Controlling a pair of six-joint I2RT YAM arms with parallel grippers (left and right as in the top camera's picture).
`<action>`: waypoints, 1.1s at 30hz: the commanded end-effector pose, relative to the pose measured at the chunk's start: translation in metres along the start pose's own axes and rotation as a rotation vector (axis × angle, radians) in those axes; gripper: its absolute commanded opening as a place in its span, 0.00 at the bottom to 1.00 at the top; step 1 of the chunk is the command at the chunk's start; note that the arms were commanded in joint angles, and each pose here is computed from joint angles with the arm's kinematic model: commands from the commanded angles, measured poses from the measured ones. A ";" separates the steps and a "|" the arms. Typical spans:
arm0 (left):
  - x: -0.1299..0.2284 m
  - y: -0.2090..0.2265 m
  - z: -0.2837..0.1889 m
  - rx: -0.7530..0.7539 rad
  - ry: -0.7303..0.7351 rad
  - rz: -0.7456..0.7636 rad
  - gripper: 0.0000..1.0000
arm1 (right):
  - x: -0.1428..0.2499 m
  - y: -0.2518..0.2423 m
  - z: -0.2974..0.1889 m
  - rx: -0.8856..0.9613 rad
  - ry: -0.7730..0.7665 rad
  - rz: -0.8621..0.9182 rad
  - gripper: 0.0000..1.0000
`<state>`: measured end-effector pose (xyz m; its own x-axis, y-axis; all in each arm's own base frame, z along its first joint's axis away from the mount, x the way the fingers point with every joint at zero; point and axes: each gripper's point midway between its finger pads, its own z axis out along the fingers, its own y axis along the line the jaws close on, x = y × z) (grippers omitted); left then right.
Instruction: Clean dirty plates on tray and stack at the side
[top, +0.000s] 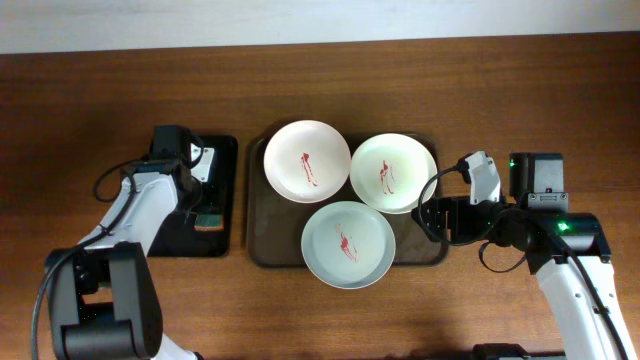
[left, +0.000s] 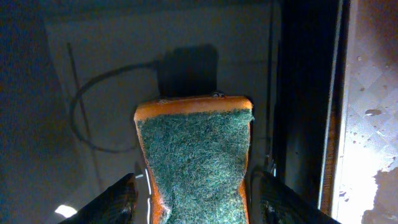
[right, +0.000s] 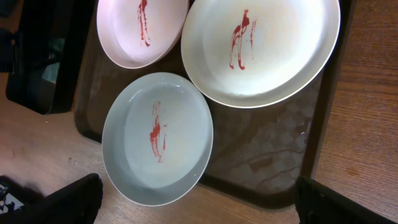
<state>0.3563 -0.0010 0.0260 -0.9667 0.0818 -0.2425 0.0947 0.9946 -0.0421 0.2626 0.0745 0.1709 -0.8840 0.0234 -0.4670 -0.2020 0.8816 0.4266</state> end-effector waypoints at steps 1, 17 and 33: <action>0.005 -0.001 0.012 -0.002 0.036 0.022 0.61 | -0.006 0.007 -0.004 -0.016 -0.015 -0.027 0.99; 0.005 0.081 -0.033 -0.121 0.003 -0.265 0.00 | -0.006 0.006 -0.003 -0.016 -0.014 -0.027 1.00; 0.023 0.005 0.017 0.168 -0.034 -0.117 0.00 | -0.006 0.006 -0.003 -0.016 -0.013 -0.026 1.00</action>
<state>0.3399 0.0341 0.0030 -0.9630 -0.1068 -0.2475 -0.0739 0.9876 -0.1388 0.2625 0.0745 0.1709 -0.8841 0.0230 -0.4668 -0.2022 0.8816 0.4265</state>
